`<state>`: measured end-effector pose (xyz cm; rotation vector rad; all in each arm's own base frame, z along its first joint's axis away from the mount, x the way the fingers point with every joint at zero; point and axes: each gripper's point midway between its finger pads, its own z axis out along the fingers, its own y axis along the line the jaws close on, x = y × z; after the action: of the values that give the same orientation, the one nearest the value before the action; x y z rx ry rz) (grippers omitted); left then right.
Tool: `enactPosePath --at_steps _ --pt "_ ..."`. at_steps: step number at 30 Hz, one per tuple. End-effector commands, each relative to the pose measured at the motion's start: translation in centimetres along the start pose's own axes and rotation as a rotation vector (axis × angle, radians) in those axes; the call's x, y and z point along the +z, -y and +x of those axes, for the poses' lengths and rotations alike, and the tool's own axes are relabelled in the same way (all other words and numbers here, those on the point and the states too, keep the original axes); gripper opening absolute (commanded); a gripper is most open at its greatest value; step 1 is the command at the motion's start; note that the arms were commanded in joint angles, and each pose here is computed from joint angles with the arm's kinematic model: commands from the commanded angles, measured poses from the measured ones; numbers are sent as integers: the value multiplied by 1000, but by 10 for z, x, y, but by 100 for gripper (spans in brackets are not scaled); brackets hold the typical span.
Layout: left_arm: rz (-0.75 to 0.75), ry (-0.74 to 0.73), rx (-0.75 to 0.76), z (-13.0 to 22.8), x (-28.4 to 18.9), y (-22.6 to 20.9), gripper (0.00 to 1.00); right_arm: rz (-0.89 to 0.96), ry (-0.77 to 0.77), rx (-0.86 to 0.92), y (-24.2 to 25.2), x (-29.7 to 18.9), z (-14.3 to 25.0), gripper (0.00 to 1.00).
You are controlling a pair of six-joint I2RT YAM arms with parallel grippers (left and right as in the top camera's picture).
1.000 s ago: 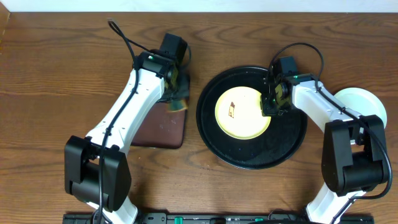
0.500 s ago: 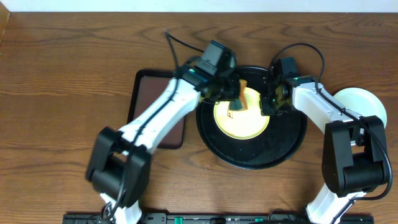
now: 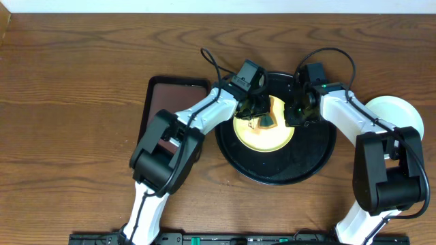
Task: Clean dirty plates on tray and stack at the side
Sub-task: 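Scrub the yellow plate with the sponge in the left gripper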
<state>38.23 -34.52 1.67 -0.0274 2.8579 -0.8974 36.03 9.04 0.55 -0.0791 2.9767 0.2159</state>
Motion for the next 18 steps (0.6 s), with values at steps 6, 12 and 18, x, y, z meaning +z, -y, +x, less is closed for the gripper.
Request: enactPosePath --at_steps 6,12,18 --pt "-191 -60 -27 14 14 -57 7 -31 -65 6 -8 6 19 1" --pt "-585 -61 63 10 -32 -120 7 -31 -67 6 -8 6 20 1" --pt "-780 -33 122 0 -65 -129 7 -31 -67 7 -8 6 20 1"
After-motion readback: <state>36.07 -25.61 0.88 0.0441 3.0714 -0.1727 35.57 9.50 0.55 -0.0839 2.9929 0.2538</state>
